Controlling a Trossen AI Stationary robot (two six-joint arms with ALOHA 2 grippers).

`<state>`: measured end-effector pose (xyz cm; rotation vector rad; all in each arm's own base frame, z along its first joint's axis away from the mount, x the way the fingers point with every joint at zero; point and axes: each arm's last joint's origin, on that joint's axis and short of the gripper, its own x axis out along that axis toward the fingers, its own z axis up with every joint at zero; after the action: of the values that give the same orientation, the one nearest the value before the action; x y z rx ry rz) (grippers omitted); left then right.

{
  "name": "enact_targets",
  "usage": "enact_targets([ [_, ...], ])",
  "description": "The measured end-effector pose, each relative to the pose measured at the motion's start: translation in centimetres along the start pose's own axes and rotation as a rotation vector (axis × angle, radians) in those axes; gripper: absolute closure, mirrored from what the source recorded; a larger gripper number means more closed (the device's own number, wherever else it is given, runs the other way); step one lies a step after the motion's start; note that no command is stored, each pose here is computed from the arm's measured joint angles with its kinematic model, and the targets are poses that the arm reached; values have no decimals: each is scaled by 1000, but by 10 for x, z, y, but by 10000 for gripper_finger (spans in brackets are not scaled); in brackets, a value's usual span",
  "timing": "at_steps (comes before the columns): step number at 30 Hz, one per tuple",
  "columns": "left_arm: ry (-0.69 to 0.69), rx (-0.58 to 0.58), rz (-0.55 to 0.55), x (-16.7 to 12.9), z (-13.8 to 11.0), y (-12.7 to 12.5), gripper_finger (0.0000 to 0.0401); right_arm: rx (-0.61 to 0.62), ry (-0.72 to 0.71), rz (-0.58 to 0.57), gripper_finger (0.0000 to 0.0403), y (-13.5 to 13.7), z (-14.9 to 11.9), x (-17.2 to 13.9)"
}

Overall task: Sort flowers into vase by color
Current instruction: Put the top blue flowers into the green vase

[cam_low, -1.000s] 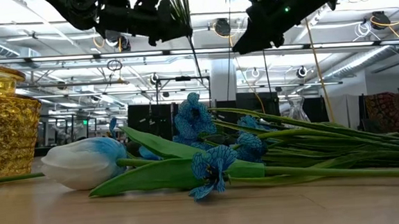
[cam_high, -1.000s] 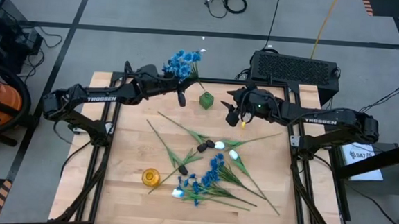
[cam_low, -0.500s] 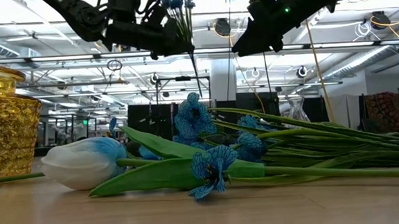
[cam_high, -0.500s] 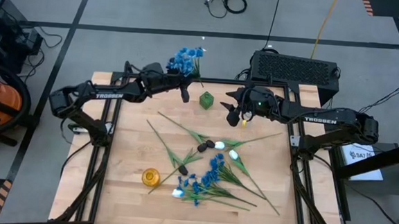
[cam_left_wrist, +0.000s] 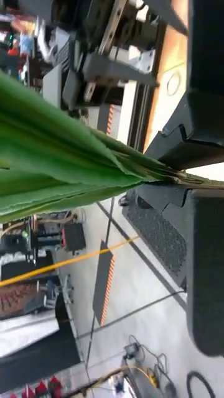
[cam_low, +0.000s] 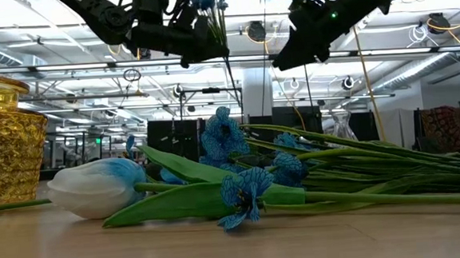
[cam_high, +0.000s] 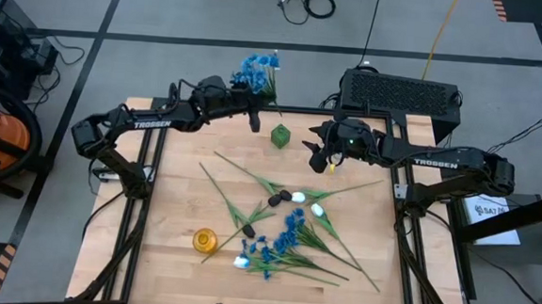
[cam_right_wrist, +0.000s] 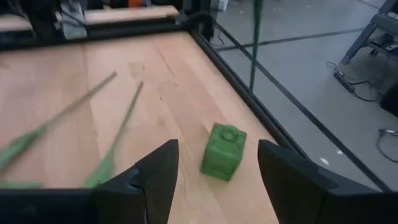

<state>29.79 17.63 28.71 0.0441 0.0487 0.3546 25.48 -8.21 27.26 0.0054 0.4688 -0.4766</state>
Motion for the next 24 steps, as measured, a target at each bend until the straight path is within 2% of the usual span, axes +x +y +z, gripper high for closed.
enact_targets([
  [7,46,-16,-73,-2,-6,4,372,-42,31,-149,190,-6,-3,0],
  [11,56,-22,-78,2,-10,3,372,-30,29,-151,190,-7,-2,0],
  [15,105,-69,-77,9,-25,3,372,-20,39,-146,190,-6,-4,0],
  [24,87,-76,-31,15,-31,6,372,-8,49,-140,190,-5,-5,0],
])
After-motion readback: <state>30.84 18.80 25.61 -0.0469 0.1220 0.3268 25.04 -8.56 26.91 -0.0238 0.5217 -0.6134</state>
